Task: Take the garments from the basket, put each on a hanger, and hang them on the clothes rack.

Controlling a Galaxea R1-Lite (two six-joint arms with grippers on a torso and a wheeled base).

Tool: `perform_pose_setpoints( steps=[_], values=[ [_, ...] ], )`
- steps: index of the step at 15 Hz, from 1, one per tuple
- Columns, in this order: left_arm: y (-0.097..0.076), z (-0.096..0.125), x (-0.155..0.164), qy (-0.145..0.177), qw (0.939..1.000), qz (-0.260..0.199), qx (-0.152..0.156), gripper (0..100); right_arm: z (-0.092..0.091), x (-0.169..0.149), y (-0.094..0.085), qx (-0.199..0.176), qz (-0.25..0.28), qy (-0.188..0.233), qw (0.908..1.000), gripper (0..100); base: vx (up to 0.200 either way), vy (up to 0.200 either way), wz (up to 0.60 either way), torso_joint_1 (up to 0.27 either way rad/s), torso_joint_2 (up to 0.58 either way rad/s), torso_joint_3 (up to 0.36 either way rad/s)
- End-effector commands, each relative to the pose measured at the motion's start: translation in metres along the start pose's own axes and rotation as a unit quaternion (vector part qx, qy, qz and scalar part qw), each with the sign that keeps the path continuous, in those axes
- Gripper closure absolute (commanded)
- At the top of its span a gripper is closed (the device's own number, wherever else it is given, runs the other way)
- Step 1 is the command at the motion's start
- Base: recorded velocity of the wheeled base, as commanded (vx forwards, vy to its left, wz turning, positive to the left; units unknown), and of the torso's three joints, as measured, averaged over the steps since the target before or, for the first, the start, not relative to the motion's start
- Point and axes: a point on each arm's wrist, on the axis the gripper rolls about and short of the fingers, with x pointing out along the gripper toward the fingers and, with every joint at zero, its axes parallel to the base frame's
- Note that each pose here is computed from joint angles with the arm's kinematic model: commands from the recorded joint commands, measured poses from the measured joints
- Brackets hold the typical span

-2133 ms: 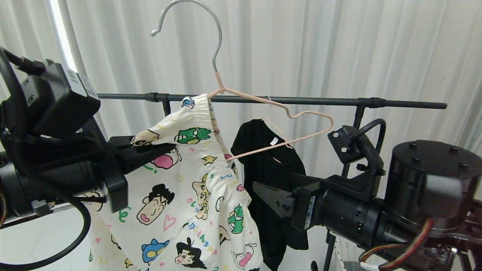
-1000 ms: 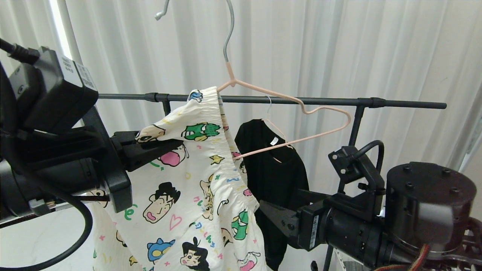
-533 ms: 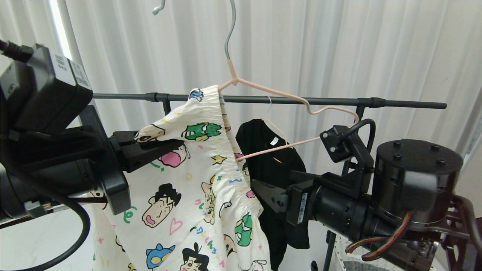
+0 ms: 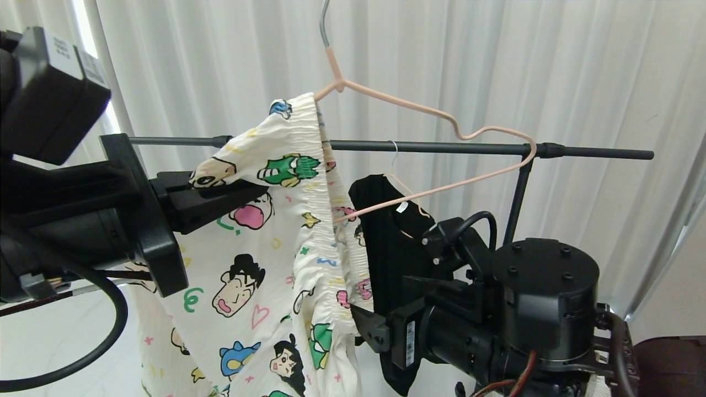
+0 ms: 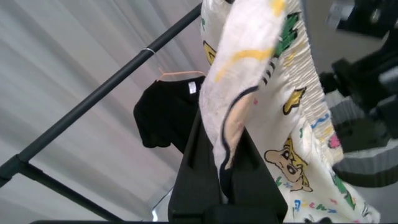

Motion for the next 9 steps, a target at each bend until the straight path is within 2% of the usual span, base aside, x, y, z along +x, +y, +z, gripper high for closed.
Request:
perform_pose_setpoints(
  steps=[1,6,9],
  values=[
    [0.001,0.003,-0.002,-0.006,1.0000,0.004,0.001,100,-0.006,0.007,-0.007,-0.001,-0.014,0.011,0.9998,0,0.000,0.000,0.00,0.000,0.00,0.000],
    [0.004,0.003,-0.002,-0.004,0.9999,0.011,-0.001,100,-0.009,0.001,-0.033,-0.010,-0.060,0.031,0.9976,0,0.000,0.000,0.00,0.000,0.00,0.000],
    [0.003,-0.009,-0.001,0.018,0.9997,0.012,-0.008,100,-0.009,-0.012,-0.048,-0.017,-0.082,0.033,0.9959,0,0.000,0.000,0.00,0.000,0.00,0.000]
  ],
)
